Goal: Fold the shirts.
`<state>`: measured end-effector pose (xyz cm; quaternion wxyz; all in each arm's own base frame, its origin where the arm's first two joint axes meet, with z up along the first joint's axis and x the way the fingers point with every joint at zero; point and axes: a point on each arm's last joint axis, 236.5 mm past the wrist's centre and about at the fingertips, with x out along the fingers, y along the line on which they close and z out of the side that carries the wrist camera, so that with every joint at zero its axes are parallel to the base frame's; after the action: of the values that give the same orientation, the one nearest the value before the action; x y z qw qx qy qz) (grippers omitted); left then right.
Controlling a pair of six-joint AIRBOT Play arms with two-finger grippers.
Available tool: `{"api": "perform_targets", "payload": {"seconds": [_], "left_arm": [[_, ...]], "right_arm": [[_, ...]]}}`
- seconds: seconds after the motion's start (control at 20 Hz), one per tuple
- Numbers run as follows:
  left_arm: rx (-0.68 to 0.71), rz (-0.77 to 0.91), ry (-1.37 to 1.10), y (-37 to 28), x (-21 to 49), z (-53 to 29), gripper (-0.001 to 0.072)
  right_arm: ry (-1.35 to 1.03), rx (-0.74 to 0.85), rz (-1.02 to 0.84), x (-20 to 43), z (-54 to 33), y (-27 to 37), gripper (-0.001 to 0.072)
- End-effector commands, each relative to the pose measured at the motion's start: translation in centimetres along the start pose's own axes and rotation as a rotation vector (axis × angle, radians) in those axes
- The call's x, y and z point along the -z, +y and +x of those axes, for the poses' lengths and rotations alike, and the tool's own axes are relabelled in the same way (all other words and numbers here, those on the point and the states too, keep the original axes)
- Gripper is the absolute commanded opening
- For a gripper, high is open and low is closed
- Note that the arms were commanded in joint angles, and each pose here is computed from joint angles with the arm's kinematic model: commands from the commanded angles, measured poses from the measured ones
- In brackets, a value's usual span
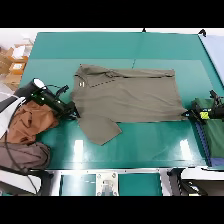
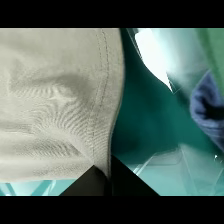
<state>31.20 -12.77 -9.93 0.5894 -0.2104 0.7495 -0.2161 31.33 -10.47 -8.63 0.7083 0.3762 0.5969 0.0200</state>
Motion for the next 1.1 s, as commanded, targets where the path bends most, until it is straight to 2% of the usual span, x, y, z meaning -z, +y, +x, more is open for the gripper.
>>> {"api": "perform_targets", "payload": {"seconds": [0.0,0.2,0.3,0.45,0.6,0.65,0.7,0.75,0.8,0.85,1.05], "left_arm": [[-0.065,-0.018,-0.142,1.7,0.1,0.1,0.0507],[-0.100,-0.046,-0.342,2.0,-3.2,-1.7,0.0506],[-0.056,-0.070,-0.373,1.2,-4.0,-1.7,0.0497],[0.035,-0.054,-0.345,-0.9,-3.6,-1.1,0.0496],[0.069,-0.049,-0.228,-1.6,-0.9,0.0,0.0496],[0.071,-0.057,-0.213,-1.5,-0.4,0.4,0.0474],[0.083,-0.066,-0.213,-1.4,-0.2,0.9,0.0408],[0.112,-0.080,-0.226,-1.6,-0.2,1.4,0.0406],[0.146,-0.074,-0.240,-2.1,-0.2,1.6,0.0271],[0.150,-0.038,-0.250,-2.3,-0.4,1.6,0.0037],[0.132,-0.033,-0.344,-1.4,-2.9,-1.3,0.0025]], "right_arm": [[0.004,-0.002,0.001,0.1,0.0,0.1,0.0014],[0.009,-0.012,0.003,0.2,0.0,0.3,0.0014],[0.009,-0.013,0.003,0.2,0.0,0.3,0.0014],[0.007,-0.012,0.003,0.2,0.0,0.3,0.0014],[0.004,-0.016,0.005,0.1,0.0,0.4,0.0014],[0.001,-0.024,0.008,0.0,0.0,0.6,0.0013],[-0.002,-0.030,0.010,0.0,0.0,0.7,0.0013],[0.000,-0.036,0.012,0.0,0.0,0.8,0.0014],[0.004,-0.038,0.013,0.1,0.0,0.9,0.0014],[0.007,-0.039,0.022,0.2,0.0,0.9,0.0014],[0.002,-0.065,0.013,0.3,-0.8,2.1,0.0014]]}}
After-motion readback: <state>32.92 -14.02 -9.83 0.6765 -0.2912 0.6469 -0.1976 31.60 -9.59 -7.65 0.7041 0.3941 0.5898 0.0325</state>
